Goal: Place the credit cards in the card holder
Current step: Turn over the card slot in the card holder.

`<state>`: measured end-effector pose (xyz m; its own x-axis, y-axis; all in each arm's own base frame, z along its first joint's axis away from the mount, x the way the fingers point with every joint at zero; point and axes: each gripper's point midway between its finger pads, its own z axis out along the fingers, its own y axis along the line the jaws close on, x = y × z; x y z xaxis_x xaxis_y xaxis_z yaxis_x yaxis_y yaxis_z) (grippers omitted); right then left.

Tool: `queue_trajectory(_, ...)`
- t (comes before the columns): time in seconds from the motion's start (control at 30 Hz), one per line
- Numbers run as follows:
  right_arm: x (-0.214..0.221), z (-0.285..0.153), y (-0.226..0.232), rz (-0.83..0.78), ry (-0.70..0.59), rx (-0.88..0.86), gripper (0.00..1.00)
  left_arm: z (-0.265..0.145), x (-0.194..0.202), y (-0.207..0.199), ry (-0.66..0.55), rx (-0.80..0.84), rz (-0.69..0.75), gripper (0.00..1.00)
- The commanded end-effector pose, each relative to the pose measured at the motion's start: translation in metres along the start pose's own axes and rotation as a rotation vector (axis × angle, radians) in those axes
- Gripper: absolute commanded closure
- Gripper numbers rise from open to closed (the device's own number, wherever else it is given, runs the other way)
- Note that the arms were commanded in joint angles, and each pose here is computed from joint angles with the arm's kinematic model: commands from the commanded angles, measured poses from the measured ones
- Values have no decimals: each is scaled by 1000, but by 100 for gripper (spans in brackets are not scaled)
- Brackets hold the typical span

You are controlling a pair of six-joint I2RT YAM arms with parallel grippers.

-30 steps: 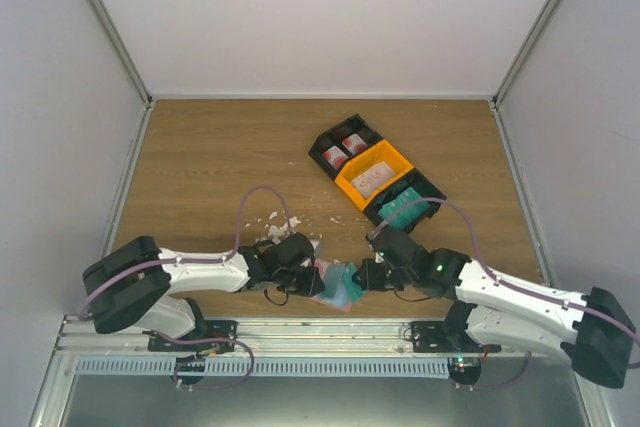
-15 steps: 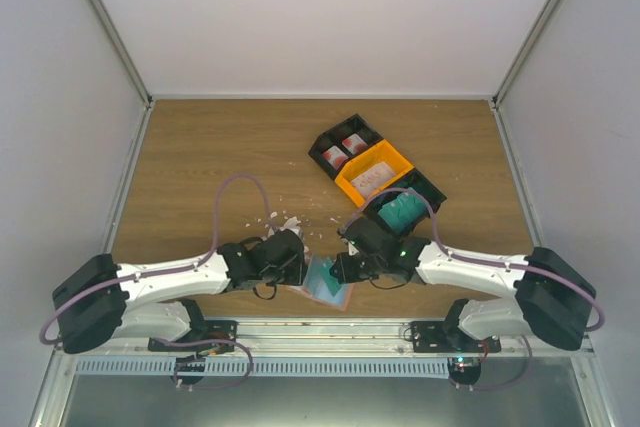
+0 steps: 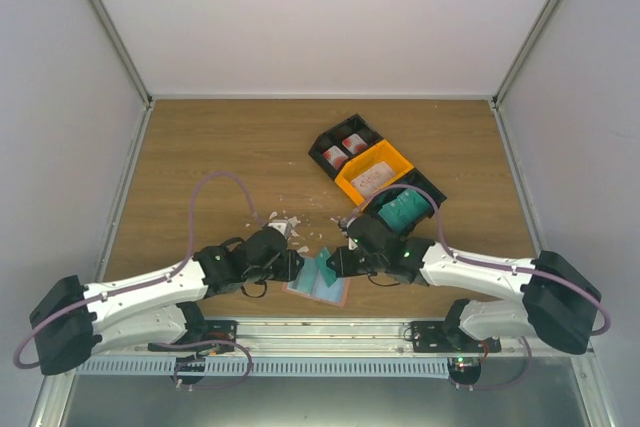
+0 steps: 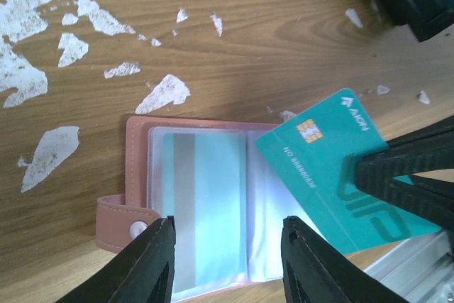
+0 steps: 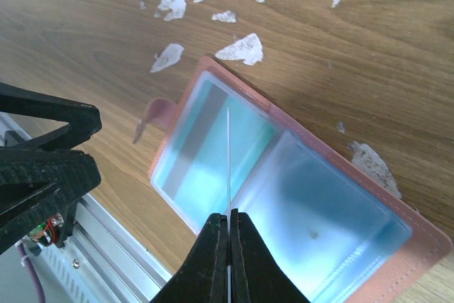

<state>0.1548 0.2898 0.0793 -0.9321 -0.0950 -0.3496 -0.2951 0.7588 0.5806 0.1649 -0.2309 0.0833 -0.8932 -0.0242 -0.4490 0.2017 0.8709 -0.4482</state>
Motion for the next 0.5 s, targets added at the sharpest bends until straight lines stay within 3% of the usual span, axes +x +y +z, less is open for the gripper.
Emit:
queue_trajectory(0.0,-6,5,16,-14,-21,-66,100,-11,-15,-12,-74,72,17,56)
queue_trajectory(0.1,-8,8,16,-6,-23,-63,100,-11,-12,-11,-66,89,14,55)
queue_trajectory(0.3,-9,0,-10,104,-95,23,100,6,20,-2,60,98,7,60)
queue_trajectory(0.47,-5,-4,-22,187,-130,29,99,15,39,22,140,-14,-1,58)
